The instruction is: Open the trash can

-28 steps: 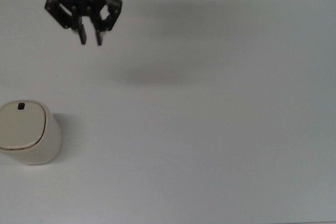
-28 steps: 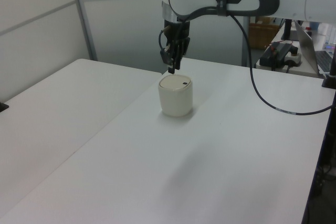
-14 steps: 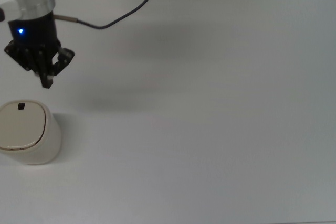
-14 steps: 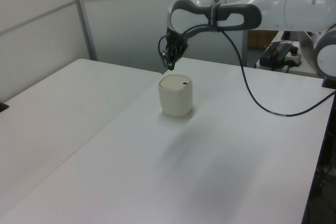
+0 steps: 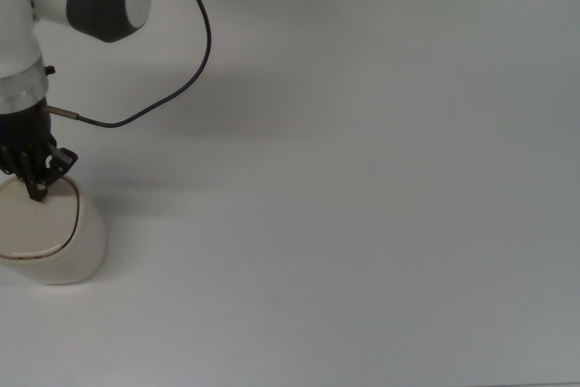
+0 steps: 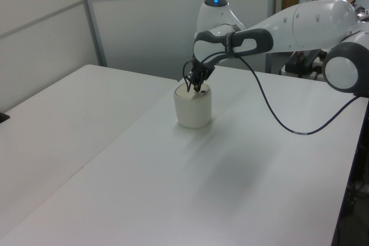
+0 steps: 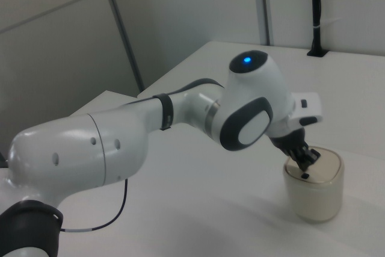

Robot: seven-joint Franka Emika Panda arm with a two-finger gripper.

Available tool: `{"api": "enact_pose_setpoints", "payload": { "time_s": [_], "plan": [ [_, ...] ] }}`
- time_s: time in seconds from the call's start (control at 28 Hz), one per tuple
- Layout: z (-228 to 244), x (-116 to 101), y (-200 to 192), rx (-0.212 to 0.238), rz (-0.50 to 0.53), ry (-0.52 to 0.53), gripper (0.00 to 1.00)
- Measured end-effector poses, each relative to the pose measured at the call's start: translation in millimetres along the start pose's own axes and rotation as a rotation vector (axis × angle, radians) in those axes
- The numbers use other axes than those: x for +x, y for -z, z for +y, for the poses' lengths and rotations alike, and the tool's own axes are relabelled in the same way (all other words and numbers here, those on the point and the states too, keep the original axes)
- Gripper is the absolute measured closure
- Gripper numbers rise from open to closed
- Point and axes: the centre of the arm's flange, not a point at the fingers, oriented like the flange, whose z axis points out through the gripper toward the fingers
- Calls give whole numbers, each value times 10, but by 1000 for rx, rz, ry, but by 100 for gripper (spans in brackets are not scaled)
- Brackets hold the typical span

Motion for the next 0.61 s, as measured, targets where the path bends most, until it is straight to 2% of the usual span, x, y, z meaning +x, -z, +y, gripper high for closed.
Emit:
{"api": "enact_pose_setpoints", "payload": {
  "time_s": [0.25, 0.46, 0.61],
  "plan": [
    [6, -6, -49, -27, -4, 23, 99],
    [5, 2, -21, -26, 0, 20, 99],
    [-1, 31, 87, -9, 17, 4, 99]
  ]
}}
